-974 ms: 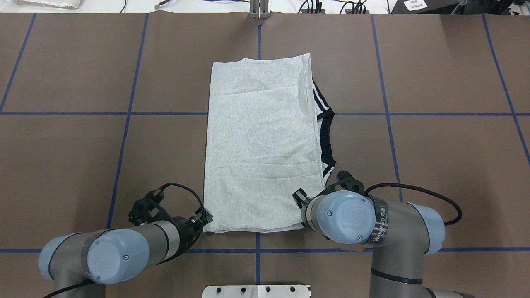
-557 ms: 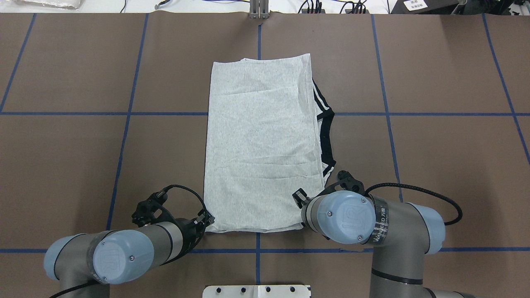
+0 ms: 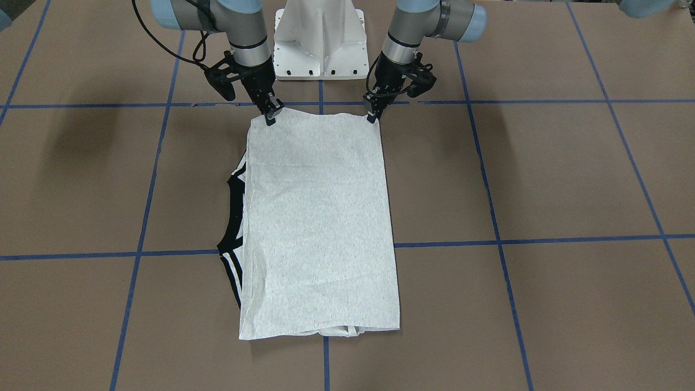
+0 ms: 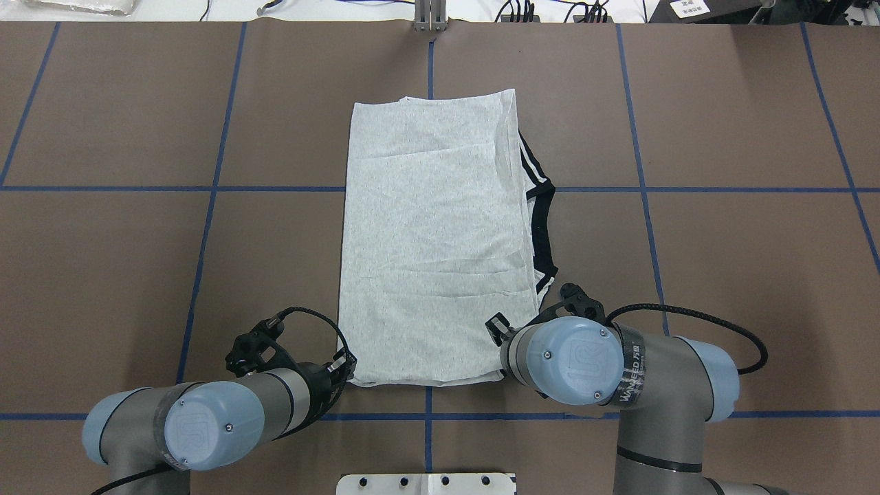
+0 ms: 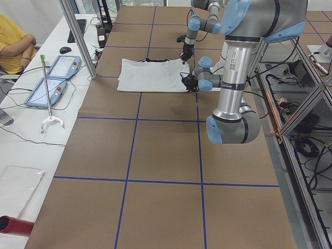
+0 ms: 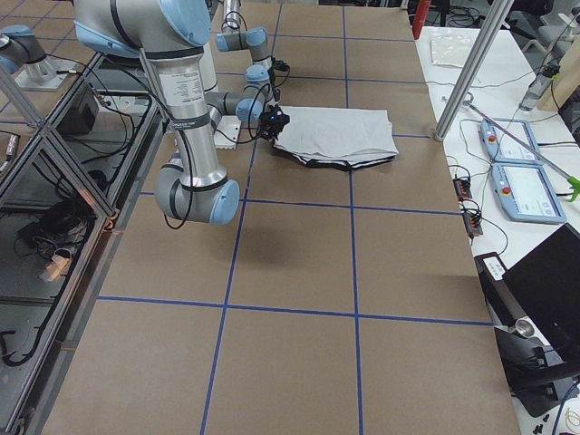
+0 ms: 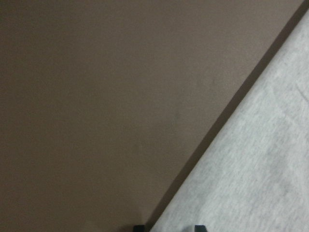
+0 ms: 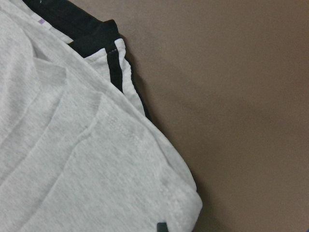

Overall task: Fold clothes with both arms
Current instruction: 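Move the left gripper to the other near corner beside the right gripper, then grasp both near corners of the shirt with both grippers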

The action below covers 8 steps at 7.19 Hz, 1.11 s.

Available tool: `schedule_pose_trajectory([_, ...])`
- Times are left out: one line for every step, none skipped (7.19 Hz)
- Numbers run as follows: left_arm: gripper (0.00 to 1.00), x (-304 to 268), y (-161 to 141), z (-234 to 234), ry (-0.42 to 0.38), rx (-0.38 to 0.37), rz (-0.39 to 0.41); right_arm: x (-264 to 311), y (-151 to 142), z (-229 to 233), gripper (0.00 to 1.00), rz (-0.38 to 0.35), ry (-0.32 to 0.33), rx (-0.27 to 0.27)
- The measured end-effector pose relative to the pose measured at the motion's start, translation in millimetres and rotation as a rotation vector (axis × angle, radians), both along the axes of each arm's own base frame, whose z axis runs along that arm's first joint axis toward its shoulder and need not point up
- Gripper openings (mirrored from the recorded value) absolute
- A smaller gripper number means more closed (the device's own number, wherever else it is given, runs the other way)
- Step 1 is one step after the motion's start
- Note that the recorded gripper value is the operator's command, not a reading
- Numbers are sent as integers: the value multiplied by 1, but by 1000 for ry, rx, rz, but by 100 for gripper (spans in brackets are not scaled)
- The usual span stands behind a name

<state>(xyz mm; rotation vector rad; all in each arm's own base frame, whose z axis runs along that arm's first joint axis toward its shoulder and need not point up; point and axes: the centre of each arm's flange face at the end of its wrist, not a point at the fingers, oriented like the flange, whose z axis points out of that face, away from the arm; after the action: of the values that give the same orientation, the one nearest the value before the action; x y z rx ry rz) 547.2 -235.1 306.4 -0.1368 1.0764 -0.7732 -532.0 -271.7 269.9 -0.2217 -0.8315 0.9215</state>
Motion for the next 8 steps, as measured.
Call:
schedule_pose_trajectory([0, -1, 0, -2, 4, 1, 0, 0, 0, 0, 0, 0, 0, 0])
schedule_pose_trajectory([0, -4, 0, -7, 14, 4, -1, 0, 0, 0, 0, -1, 0, 0])
schedule_pose_trajectory([0, -11, -1, -13, 29, 9, -2, 0, 0, 0, 0, -1, 0, 0])
schedule_pose_trajectory([0, -21, 0, -23, 52, 13, -3, 1, 1, -2, 0, -1, -5, 1])
schedule_pose_trajectory([0, -33, 2, -34, 78, 18, -5, 4, 3, -7, 0, -4, -16, 3])
schedule_pose_trajectory([0, -41, 4, -40, 94, 19, -5, 9, 9, -12, 0, -11, -31, 6])
schedule_pose_trajectory([0, -47, 7, -41, 101, 18, -3, 14, 18, -17, 0, -22, -46, 7])
schedule_pose_trajectory([0, -53, 13, -41, 106, 12, 4, 17, 30, -22, 0, -35, -62, 4])
